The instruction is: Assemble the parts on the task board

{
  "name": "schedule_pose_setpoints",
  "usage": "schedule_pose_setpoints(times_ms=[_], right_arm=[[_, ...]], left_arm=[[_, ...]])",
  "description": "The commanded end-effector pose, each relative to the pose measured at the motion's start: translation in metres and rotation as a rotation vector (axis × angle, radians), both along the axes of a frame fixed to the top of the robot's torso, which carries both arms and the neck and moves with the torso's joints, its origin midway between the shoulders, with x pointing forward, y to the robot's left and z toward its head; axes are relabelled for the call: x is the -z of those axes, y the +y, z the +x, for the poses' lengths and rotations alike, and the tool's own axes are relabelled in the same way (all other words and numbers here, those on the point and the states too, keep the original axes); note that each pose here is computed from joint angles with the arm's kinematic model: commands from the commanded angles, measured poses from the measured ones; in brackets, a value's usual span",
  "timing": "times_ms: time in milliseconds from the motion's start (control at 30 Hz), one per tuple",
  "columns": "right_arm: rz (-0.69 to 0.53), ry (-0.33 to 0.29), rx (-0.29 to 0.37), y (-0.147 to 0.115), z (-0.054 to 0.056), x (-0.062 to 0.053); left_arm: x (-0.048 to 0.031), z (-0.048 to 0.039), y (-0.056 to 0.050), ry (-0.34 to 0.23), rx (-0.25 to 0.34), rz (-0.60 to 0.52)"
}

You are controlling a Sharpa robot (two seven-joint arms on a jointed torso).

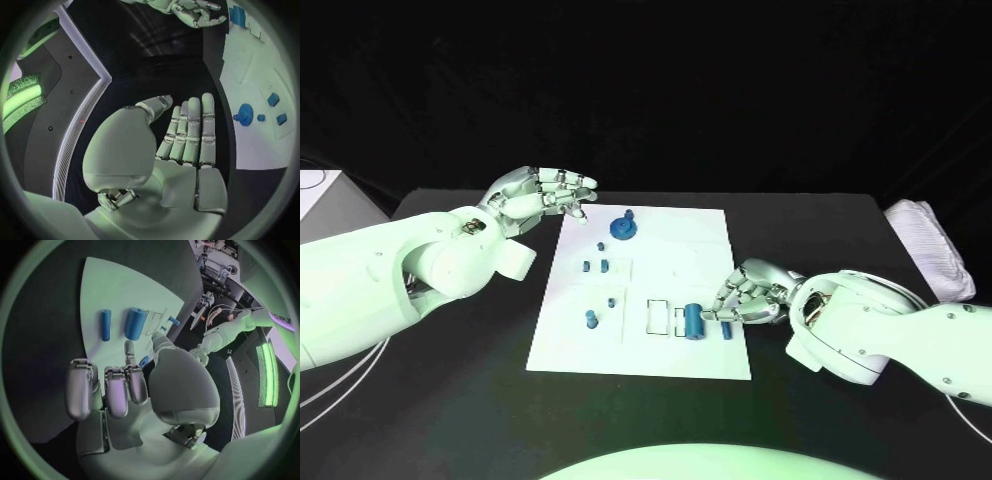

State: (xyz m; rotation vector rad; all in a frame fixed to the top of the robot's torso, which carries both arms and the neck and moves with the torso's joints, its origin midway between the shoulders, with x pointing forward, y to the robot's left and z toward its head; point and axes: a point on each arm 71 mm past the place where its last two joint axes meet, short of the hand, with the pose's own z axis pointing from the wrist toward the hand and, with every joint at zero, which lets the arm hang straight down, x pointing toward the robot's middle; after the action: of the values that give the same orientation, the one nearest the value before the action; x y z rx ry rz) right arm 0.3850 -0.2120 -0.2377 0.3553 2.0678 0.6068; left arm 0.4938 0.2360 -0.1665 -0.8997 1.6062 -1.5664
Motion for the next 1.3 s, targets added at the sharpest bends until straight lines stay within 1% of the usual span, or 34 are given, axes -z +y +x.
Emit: schedule_pose_setpoints(times_ms=[33,167,633,767,967,1300], right_arm=[[-0.056,-0.006,0.006,0.001,0.001,0.004],[-0.069,-0.015,0.0,0.004,0.003,0.008],[-0.086,-0.009,-0.02,0.016,0.008,0.019],[-0.101,-0.022,-0.043,0.021,0.008,0.021],[-0.115,-0.018,-0.07,0.026,0.007,0.025],[-0.175,-0.057,-0.106,0.029,0.01,0.029]], left_arm=[[-0.0006,-0.0016,-0.002,-0.001,0.02,-0.014],[-0.0006,-0.0023,-0.001,0.0,0.019,-0.014],[-0.0009,-0.0034,0.002,0.002,0.017,-0.012],[-0.0004,-0.0029,0.003,0.006,0.016,-0.01],[-0.0001,-0.0026,0.005,0.009,0.013,-0.006],[0.0002,-0.0021,0.006,0.011,0.01,-0.004]])
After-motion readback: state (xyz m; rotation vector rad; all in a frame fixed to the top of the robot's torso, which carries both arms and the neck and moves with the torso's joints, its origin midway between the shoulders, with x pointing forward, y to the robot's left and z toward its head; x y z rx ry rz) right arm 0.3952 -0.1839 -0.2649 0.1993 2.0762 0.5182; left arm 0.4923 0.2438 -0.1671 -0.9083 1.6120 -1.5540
